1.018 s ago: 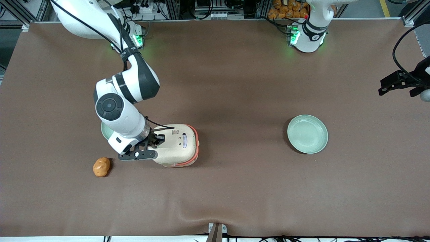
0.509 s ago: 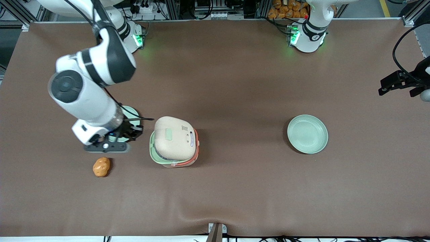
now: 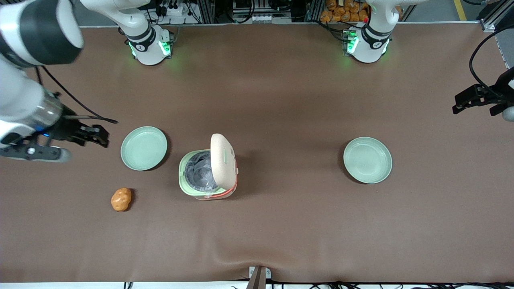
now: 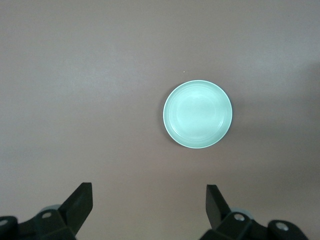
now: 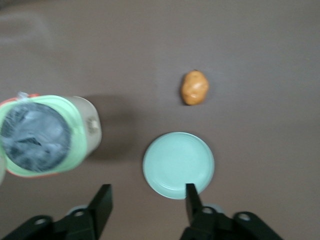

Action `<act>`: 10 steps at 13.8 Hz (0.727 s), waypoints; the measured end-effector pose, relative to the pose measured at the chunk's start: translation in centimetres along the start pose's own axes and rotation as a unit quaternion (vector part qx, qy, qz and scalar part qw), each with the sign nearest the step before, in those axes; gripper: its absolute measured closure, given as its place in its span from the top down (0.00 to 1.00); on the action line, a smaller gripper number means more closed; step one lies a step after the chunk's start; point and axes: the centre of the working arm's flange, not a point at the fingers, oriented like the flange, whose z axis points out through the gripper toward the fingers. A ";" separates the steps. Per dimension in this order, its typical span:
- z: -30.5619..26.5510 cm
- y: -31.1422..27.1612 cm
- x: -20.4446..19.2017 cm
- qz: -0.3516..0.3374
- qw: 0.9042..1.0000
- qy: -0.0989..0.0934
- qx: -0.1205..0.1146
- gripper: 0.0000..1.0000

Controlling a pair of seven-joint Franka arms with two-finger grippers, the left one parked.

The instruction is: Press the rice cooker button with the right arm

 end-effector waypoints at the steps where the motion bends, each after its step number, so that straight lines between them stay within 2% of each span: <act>1: -0.7 2.5 -0.2 -0.005 1.000 -0.003 0.000 0.84; 3: -1.9 6.4 -1.1 -0.004 1.000 -0.012 0.000 1.00; 10: -4.8 9.1 -8.6 0.005 1.000 -0.021 0.001 1.00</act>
